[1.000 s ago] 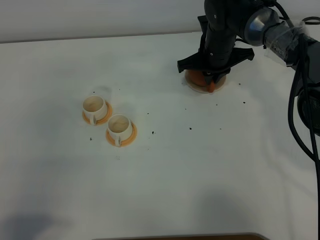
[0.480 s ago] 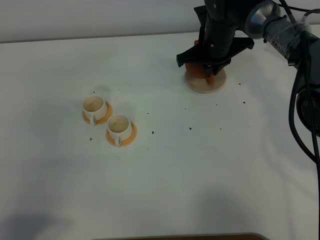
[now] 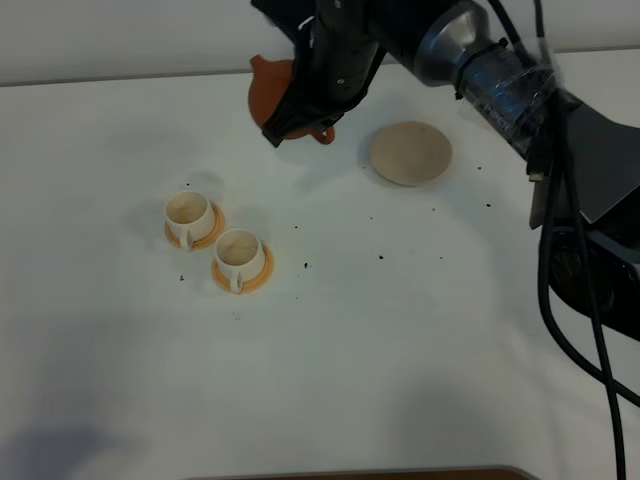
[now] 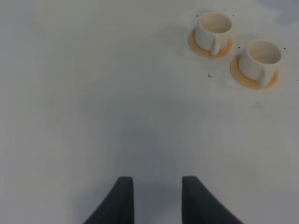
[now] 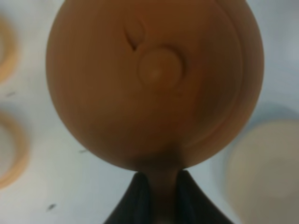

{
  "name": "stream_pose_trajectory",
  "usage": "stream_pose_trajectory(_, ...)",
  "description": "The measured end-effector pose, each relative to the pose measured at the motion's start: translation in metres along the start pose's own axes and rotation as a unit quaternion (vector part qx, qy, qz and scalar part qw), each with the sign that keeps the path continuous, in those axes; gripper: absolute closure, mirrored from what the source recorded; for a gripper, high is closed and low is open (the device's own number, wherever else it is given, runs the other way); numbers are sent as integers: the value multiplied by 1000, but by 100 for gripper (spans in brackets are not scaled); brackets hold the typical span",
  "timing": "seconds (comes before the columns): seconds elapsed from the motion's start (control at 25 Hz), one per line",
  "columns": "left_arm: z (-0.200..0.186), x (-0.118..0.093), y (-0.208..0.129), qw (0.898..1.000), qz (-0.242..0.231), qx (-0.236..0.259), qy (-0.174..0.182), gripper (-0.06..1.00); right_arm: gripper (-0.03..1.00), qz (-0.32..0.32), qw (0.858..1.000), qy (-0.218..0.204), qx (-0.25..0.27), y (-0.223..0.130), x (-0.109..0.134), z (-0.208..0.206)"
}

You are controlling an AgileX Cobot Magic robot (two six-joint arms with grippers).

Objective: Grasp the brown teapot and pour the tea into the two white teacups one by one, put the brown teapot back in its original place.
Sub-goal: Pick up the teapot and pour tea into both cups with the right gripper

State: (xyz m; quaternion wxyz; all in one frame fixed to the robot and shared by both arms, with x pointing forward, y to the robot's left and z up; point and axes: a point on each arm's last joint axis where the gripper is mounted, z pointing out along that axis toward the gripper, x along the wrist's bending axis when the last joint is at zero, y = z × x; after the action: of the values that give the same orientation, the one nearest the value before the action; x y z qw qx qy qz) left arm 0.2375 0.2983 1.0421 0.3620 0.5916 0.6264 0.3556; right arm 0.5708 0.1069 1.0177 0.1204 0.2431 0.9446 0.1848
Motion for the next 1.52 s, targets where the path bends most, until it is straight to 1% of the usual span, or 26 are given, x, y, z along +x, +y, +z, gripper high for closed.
stream_pose_trajectory(0.12, 0, 0, 0, 1000, 0, 0, 0, 65, 84, -58, 998, 10, -1, 4, 26, -1)
stream_pose_trajectory(0.24, 0, 0, 0, 1000, 0, 0, 0, 65, 84, -116, 993, 17, -5, 7, 53, -3)
stream_pose_trajectory(0.36, 0, 0, 0, 1000, 0, 0, 0, 65, 84, -166, 986, 4, -3, 9, 77, -3)
stream_pose_trajectory(0.48, 0, 0, 0, 1000, 0, 0, 0, 65, 84, -204, 979, -26, 10, 7, 93, 7)
stream_pose_trajectory(0.56, 0, 0, 0, 1000, 0, 0, 0, 65, 84, -226, 973, -50, 24, 5, 98, 19)
stream_pose_trajectory(0.68, 0, 0, 0, 1000, 0, 0, 0, 65, 84, -249, 965, -74, 44, 1, 101, 34)
stream_pose_trajectory(0.96, 0, 0, 0, 1000, 0, 0, 0, 65, 84, -281, 953, -105, 51, 1, 104, 36)
stream_pose_trajectory(1.2, 0, 0, 0, 1000, 0, 0, 0, 65, 84, -333, 932, -126, 65, -1, 105, 43)
stream_pose_trajectory(1.32, 0, 0, 0, 1000, 0, 0, 0, 65, 84, -350, 925, -131, 72, -2, 109, 48)
stream_pose_trajectory(1.52, 0, 0, 0, 1000, 0, 0, 0, 65, 84, -380, 909, -151, 74, -1, 114, 45)
